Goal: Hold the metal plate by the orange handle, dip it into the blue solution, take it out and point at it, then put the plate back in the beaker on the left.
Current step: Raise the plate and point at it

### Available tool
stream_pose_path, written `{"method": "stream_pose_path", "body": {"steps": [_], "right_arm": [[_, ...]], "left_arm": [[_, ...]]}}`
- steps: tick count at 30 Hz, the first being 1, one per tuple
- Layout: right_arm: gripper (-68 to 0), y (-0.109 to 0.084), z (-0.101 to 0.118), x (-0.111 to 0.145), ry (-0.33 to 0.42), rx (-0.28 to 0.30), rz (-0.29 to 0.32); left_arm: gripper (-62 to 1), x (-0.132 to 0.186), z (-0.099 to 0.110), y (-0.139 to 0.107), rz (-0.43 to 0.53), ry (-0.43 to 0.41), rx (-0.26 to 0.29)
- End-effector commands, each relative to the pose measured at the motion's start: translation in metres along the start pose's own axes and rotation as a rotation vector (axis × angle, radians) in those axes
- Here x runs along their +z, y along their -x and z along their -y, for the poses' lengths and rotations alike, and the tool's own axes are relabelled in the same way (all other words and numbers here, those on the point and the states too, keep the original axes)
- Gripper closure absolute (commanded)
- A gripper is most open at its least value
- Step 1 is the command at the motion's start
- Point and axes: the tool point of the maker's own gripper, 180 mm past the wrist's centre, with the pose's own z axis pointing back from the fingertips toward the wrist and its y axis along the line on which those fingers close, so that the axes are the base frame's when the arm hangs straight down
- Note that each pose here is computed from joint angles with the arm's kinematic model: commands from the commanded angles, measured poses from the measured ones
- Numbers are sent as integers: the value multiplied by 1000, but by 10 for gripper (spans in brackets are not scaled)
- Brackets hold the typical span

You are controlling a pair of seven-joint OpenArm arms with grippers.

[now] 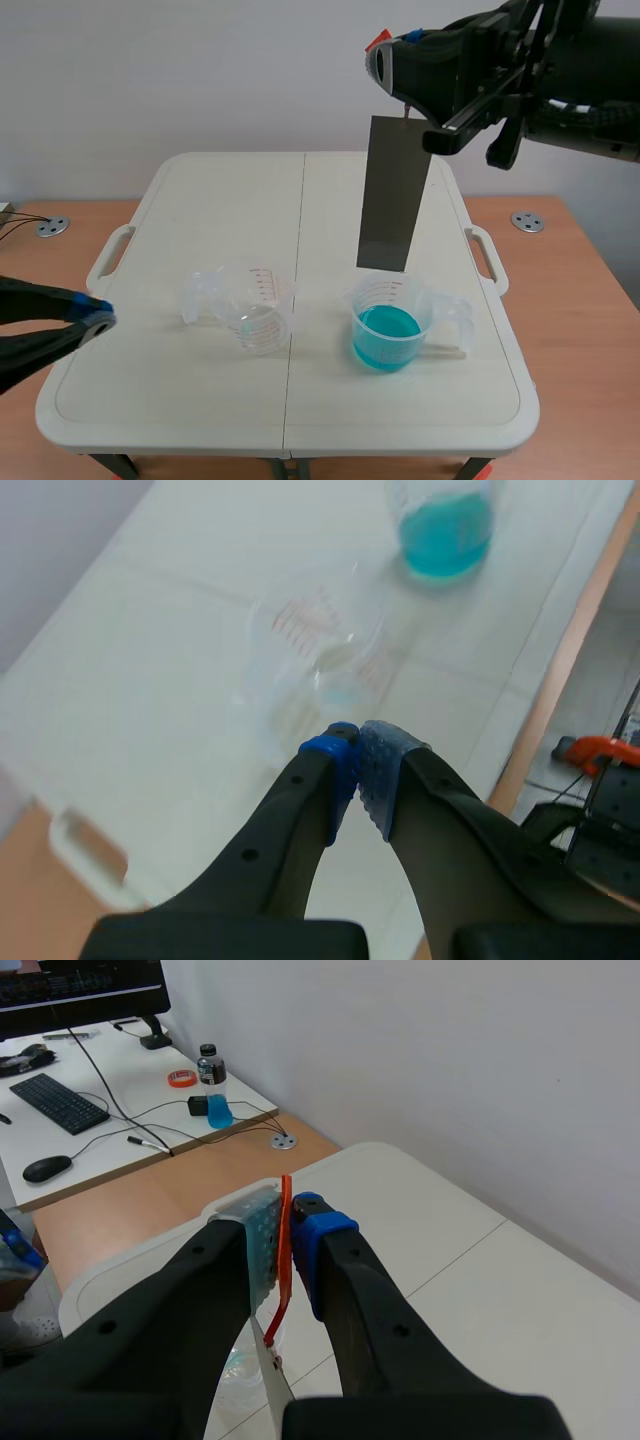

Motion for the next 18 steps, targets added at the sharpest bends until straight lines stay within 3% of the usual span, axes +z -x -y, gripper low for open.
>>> {"method": "stream_pose_path", "body": {"steps": [1,11,18], "right_arm": [[-11,-13,-3,1,-19,21,40],[-11,-13,-3,1,-18,22,39],[-11,-13,-3,1,-18,22,39]], "left_arm": [[-30,-8,-2,-13,50,1,-5],[-30,-71,10,-38,120,86,-40],[-30,-110,14,-33,92,113,-49]]}}
